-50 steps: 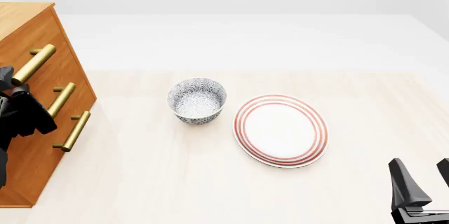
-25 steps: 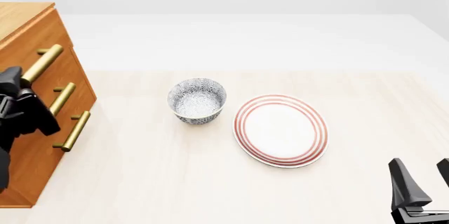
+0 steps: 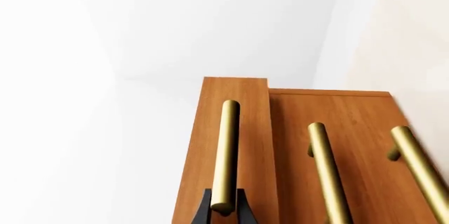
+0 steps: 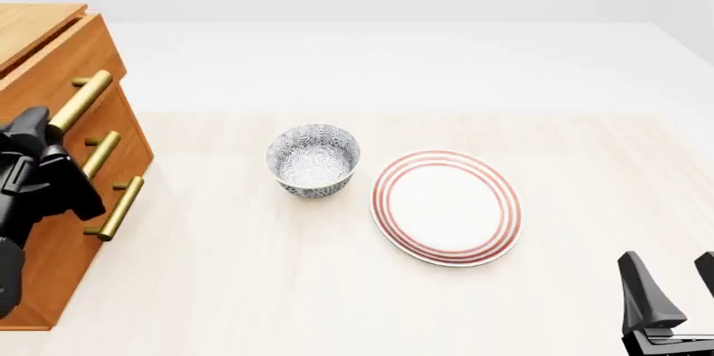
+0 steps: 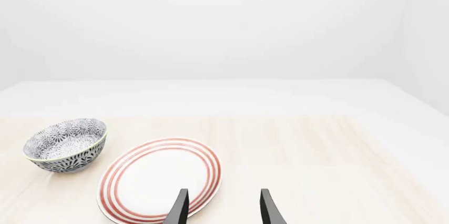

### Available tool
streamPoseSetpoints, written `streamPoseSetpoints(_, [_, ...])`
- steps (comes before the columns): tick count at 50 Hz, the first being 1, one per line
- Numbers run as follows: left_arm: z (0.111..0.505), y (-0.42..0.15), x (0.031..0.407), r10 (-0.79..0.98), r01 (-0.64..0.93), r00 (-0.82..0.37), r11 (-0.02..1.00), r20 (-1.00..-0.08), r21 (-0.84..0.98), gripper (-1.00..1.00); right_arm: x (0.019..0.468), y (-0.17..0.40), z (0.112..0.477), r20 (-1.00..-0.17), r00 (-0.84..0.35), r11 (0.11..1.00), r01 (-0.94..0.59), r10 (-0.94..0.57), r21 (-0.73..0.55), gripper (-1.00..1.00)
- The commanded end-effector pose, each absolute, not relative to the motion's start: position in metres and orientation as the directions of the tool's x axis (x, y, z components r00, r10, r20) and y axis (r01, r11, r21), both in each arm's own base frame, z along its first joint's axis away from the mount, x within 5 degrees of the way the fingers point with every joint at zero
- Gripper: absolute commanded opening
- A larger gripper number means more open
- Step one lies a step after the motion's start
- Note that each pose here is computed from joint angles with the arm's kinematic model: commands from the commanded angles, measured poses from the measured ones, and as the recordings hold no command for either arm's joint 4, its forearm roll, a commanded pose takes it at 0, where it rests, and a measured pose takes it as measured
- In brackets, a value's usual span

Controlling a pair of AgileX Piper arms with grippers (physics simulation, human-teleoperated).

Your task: Open the top drawer of the cabinet.

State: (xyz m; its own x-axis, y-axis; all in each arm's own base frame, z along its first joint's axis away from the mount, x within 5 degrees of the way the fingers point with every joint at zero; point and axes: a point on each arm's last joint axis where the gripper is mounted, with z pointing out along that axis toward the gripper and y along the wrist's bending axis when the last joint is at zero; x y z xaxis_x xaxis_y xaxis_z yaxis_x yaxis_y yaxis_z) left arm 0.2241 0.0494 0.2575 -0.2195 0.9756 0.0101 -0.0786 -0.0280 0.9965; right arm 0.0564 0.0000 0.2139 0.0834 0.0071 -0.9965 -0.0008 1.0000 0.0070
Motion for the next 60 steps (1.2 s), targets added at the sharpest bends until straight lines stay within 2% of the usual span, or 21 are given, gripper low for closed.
streamPoseSetpoints(1, [0.253, 0.04, 0.216, 0.982, -0.07, -0.186, -0.048, 0.034, 0.996, -1.0, 0.056, 0.0, 0.214, -0.996, 0.083, 1.0, -0.001, 0.007, 0.007, 1.0])
streamPoseSetpoints(60, [0.25, -0.002, 0.237, 0.999, -0.062, 0.008, -0.036, 0.037, 0.997, -1.0, 0.056, 0.0, 0.214, -0.996, 0.083, 1.0, -0.001, 0.007, 0.007, 1.0])
